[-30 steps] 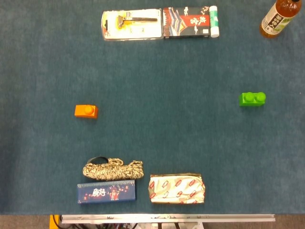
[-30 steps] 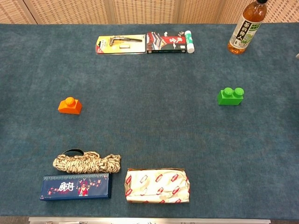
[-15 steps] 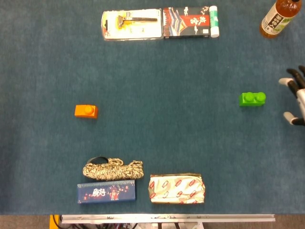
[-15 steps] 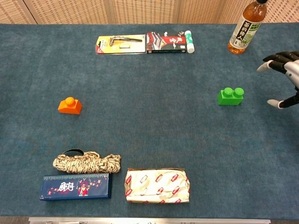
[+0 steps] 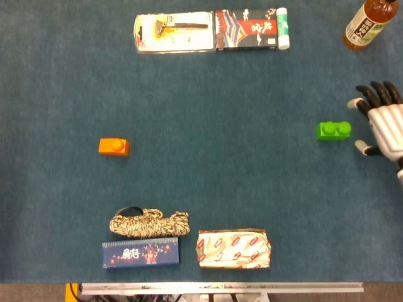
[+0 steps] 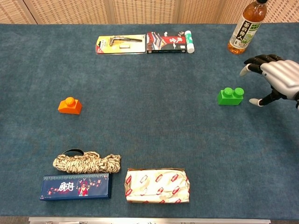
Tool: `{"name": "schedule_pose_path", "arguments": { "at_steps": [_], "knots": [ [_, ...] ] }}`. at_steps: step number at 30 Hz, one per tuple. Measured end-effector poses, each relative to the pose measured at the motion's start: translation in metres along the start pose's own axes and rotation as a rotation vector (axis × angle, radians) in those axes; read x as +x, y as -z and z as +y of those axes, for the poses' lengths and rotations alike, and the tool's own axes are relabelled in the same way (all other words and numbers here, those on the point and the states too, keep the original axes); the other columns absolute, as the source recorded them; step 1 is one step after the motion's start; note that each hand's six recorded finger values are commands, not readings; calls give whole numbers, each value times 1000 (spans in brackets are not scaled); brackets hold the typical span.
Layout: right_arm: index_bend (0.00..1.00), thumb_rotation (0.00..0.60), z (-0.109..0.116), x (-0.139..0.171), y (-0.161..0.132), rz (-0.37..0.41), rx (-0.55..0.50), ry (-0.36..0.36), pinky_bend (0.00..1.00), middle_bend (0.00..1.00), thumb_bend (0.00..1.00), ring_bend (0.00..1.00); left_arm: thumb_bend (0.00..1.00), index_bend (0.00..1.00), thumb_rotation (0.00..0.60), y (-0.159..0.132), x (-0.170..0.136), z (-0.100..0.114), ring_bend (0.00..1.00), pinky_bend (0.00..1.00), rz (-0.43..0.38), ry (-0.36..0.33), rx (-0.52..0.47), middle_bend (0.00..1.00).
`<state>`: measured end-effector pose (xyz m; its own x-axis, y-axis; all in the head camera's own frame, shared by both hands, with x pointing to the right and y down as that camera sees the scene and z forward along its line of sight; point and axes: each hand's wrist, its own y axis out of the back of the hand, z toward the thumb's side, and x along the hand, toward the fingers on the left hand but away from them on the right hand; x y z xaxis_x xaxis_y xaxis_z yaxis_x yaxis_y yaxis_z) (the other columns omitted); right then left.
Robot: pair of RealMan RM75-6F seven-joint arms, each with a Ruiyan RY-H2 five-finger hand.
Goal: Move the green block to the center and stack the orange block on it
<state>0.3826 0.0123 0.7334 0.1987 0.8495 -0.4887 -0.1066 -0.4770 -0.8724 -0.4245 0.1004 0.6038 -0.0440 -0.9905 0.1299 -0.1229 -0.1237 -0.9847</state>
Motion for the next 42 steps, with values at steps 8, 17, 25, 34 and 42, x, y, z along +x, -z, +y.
{"name": "schedule_pose_path", "arguments": {
  "at_steps": [8, 17, 25, 34, 42],
  "knots": [
    [344, 600, -9, -11, -12, -2, -18, -27, 22, 147, 166, 0, 282, 271, 600, 1, -1, 3, 29, 252, 3, -7, -4, 147],
    [393, 600, -13, -17, -20, -15, -29, -37, 22, 147, 207, 0, 282, 271, 600, 3, -3, 7, 29, 252, 5, -19, -13, 151],
    [396, 600, -17, -28, -22, -32, -20, -57, 22, 147, 212, 0, 282, 272, 600, 5, -5, 11, 29, 252, 8, -28, -24, 151],
    [495, 600, -23, -33, -27, -29, -17, -76, 22, 147, 216, 0, 282, 272, 600, 5, -6, 13, 29, 252, 7, -32, -33, 151],
    [656, 600, -22, -35, -27, -34, -28, -67, 22, 180, 284, 0, 282, 272, 600, 6, -6, 12, 29, 252, 10, -31, -33, 152]
  ]
}}
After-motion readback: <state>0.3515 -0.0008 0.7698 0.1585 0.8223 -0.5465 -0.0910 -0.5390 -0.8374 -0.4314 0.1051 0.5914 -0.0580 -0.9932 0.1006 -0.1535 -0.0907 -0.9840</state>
